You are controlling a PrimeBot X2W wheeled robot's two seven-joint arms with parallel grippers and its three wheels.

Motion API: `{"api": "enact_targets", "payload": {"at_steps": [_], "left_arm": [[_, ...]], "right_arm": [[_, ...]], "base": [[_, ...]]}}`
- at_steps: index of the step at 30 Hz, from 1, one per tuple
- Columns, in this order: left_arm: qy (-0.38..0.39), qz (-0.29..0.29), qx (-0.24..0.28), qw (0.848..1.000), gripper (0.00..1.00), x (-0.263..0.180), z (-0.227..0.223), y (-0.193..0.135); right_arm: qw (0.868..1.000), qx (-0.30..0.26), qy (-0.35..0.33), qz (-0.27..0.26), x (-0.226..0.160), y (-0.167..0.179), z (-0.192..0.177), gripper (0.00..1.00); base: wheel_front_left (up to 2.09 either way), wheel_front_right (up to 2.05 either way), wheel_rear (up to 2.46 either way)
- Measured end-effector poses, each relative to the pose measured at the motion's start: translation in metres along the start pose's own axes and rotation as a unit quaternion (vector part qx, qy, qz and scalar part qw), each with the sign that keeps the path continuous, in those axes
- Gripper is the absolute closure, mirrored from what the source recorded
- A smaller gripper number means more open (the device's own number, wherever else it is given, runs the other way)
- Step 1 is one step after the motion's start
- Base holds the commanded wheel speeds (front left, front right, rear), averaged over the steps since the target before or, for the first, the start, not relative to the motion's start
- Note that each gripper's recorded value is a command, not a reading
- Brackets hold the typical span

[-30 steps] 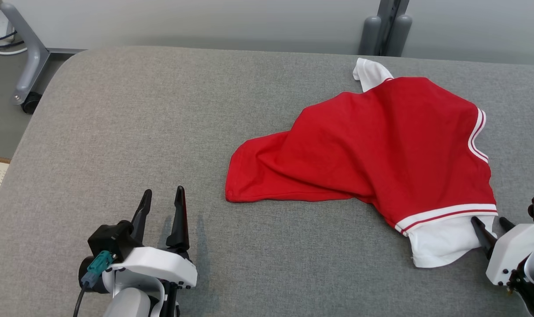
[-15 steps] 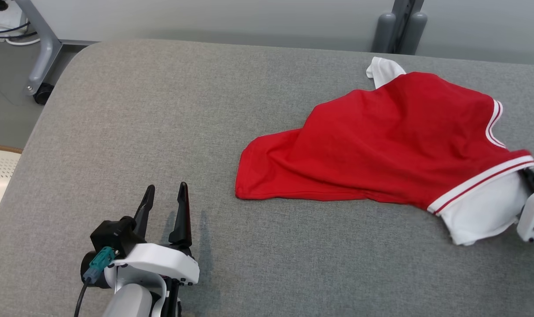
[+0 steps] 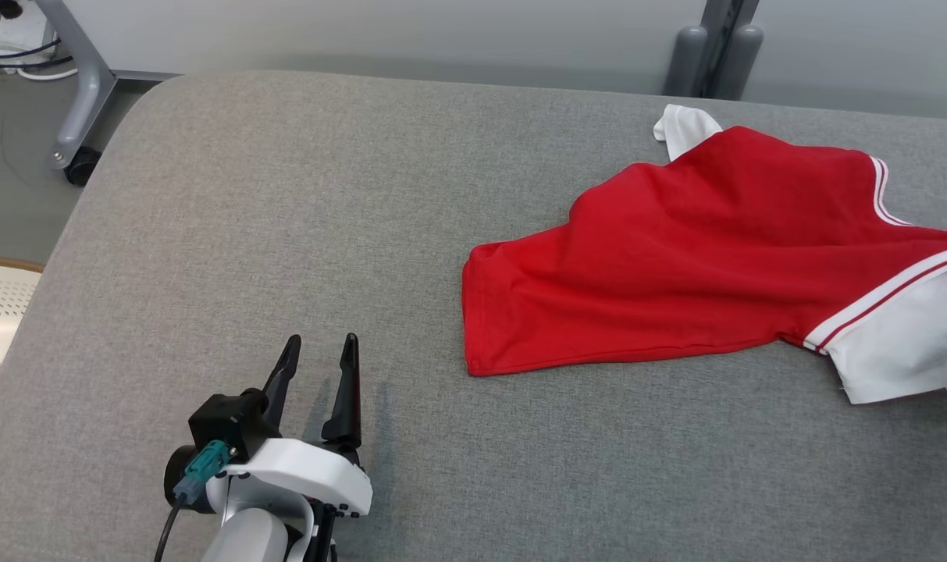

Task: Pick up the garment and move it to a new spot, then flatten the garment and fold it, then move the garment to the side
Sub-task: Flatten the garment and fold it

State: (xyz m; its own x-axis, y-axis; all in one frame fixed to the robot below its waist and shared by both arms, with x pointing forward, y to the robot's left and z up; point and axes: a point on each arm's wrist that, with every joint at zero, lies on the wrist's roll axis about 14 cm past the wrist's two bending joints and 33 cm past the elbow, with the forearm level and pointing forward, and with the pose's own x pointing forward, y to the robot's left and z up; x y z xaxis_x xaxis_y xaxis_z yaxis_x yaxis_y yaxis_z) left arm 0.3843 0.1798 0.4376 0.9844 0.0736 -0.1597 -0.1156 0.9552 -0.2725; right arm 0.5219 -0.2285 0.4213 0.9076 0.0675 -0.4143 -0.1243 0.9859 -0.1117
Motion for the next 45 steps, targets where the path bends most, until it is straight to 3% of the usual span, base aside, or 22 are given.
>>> {"api": "enact_targets", "payload": {"at_steps": [12, 28, 34, 45], "left_arm": [[-0.005, -0.039, 0.001, 0.999, 0.00, 0.004, 0.002, -0.027], [-0.001, -0.071, -0.001, 0.997, 0.00, 0.006, -0.002, -0.050], [0.004, -0.071, 0.001, 0.997, 0.00, 0.008, -0.005, -0.048], [0.003, -0.035, 0.003, 0.999, 0.00, 0.008, -0.004, -0.023]], "right_arm": [[0.996, 0.020, -0.088, -0.019, -0.031, -0.014, 0.016, 0.00], [0.989, 0.117, -0.090, -0.030, -0.099, 0.015, -0.055, 0.00], [0.986, 0.124, -0.097, -0.049, -0.087, 0.006, -0.045, 0.00], [0.987, 0.135, -0.038, -0.080, -0.048, -0.010, -0.057, 0.00]], "base": [[0.00, 0.00, 0.00], [0.00, 0.00, 0.00], [0.00, 0.00, 0.00], [0.00, 0.00, 0.00]]}}
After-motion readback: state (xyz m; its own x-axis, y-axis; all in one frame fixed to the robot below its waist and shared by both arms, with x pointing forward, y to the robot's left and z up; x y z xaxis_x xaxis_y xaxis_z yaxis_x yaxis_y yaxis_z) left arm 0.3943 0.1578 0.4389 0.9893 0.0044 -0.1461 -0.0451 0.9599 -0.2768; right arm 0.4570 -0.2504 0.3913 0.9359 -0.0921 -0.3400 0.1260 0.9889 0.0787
